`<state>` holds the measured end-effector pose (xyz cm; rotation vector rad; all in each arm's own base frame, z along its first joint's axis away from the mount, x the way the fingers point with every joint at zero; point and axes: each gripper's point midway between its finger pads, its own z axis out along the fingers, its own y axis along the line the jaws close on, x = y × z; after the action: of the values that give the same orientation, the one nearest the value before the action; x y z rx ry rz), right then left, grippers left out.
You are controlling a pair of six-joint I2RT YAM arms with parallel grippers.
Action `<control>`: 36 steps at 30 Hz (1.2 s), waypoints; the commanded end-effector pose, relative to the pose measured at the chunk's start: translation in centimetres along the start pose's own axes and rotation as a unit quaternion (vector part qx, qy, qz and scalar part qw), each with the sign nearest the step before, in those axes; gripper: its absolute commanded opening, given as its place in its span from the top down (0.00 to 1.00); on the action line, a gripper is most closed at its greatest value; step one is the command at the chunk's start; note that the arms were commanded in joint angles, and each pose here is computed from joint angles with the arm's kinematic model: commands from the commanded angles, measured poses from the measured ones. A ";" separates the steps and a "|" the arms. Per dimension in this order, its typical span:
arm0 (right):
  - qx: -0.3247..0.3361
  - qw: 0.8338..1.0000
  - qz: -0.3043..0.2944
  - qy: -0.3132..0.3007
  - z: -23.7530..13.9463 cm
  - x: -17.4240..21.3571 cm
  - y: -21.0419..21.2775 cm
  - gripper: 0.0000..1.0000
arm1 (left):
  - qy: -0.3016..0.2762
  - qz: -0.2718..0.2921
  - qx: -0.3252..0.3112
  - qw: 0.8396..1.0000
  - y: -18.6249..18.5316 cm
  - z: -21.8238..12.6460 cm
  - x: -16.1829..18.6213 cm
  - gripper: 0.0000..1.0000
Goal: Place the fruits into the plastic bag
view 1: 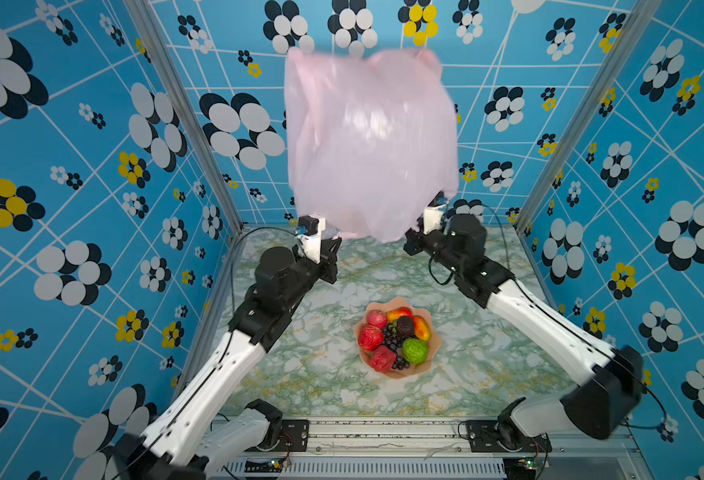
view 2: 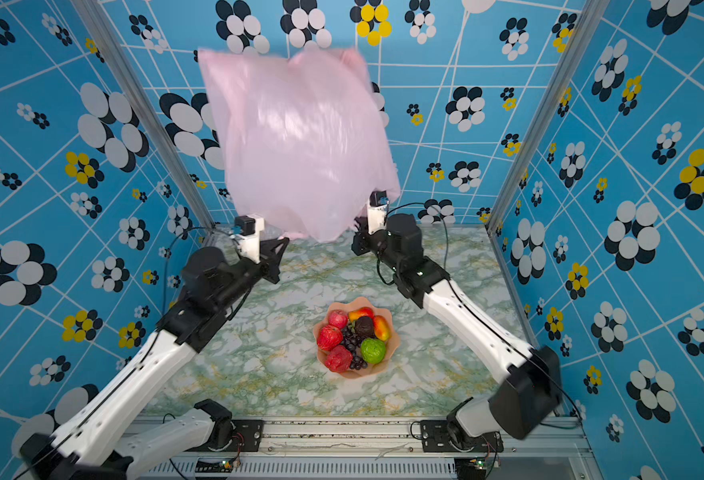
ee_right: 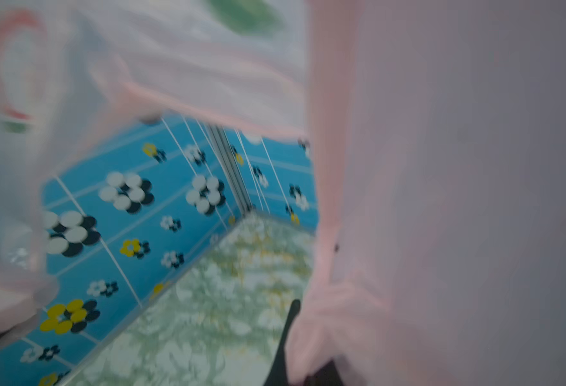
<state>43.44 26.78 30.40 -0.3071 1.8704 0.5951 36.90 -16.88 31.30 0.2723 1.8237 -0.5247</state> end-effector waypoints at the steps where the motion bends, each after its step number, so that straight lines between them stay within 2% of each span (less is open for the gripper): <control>1: 0.038 0.976 0.170 0.129 0.4 9.0 -4.5 1.00 | 0.123 -0.215 -0.052 0.968 6.3 0.7 10.0 1.00; 4: 0.035 0.982 0.160 0.089 -0.4 6.1 -4.1 1.00 | 0.067 -0.197 -0.053 0.977 6.1 -1.1 6.7 1.00; 11: 0.004 0.987 0.148 0.056 -0.9 1.9 -2.5 1.00 | 0.019 -0.162 -0.040 0.986 4.5 -4.2 0.5 1.00; 17: -0.042 0.984 0.162 0.062 0.4 1.4 -0.5 1.00 | 0.004 -0.169 -0.046 0.985 4.5 -5.8 -0.9 1.00; 21: -0.060 0.984 0.158 0.050 1.2 0.1 1.0 1.00 | 0.015 -0.195 -0.070 0.978 5.6 -6.1 -0.8 1.00; 23: -0.079 0.986 0.145 0.011 1.4 -3.3 2.2 1.00 | 0.005 -0.213 -0.068 0.975 6.5 -5.5 -2.8 1.00; 24: -0.089 0.987 0.133 -0.017 1.3 -6.0 3.0 1.00 | -0.007 -0.220 -0.051 0.974 6.5 -5.2 -5.1 1.00; 25: -0.105 0.986 0.110 -0.063 0.2 -10.4 4.4 1.00 | -0.022 -0.219 -0.033 0.975 6.0 -5.1 -8.1 1.00; 28: -0.150 0.971 0.039 -0.182 -5.1 -20.9 9.1 1.00 | -0.105 -0.147 0.025 0.983 1.9 -7.4 -18.6 1.00; 29: -0.162 0.960 0.008 -0.229 -8.1 -24.2 10.9 1.00 | -0.154 -0.100 0.044 0.982 -0.6 -9.6 -22.7 1.00; 31: -0.189 0.932 -0.051 -0.306 -14.6 -28.7 14.8 1.00 | -0.235 -0.011 0.080 0.969 -5.6 -13.9 -27.8 1.00; 33: -0.219 0.905 -0.101 -0.350 -20.0 -30.0 17.9 1.00 | -0.294 0.060 0.125 0.946 -10.3 -18.3 -29.7 1.00; 34: -0.235 0.892 -0.119 -0.366 -22.4 -29.9 19.1 1.00 | -0.315 0.095 0.152 0.932 -12.5 -20.3 -29.6 1.00; 35: -0.243 0.886 -0.130 -0.372 -23.5 -29.0 19.6 1.00 | -0.324 0.118 0.175 0.922 -14.0 -21.4 -28.6 1.00; 36: -0.244 0.887 -0.137 -0.367 -23.4 -27.2 19.6 1.00 | -0.332 0.140 0.193 0.913 -15.1 -22.3 -27.1 1.00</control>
<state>29.85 29.98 66.28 -0.4763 1.0520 0.9341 26.20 -16.98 63.76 0.3690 1.2086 -0.7789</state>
